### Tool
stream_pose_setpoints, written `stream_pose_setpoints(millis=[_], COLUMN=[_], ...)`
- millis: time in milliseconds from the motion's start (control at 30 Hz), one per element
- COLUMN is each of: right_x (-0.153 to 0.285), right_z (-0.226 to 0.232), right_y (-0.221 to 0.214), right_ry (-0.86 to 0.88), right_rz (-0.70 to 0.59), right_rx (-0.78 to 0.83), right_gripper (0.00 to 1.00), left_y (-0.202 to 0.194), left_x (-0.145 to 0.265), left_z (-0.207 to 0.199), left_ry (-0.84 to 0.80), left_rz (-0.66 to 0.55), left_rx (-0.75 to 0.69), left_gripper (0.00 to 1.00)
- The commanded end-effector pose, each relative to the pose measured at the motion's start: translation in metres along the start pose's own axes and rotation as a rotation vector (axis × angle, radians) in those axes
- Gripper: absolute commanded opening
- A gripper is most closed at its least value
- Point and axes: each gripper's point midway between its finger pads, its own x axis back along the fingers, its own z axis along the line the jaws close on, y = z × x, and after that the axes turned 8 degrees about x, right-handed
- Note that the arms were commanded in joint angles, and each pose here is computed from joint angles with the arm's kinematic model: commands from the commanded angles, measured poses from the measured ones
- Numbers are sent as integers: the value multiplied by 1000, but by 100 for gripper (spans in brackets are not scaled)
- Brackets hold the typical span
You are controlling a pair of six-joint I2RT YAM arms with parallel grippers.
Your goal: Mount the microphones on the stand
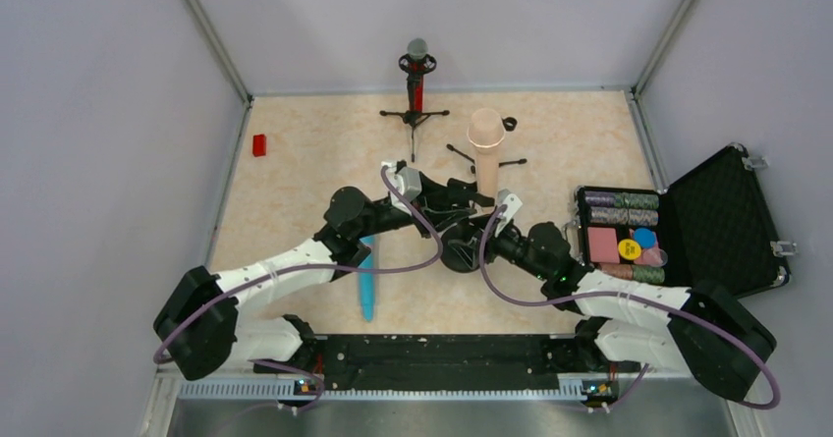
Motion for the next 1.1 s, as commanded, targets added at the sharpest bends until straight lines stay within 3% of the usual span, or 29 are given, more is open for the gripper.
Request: stream_pose_setpoints(millis=[0,467,1067], right_x=[-4,-3,15], right_z=[-8,-4,7], right_y=[-14,-33,51], right_ry=[-59,-59,-14], right_rz=[72,110,-99], right_rx=[14,-12,-55], right_gripper=[72,73,94], left_y=[104,136,73], left_x=[-3,9,14], left_z=[-25,-26,27], left_ry=[-40,39,229], left_rz=[-267,-323,-171], left_rx=[-182,-206,-168], left_gripper=[0,0,0])
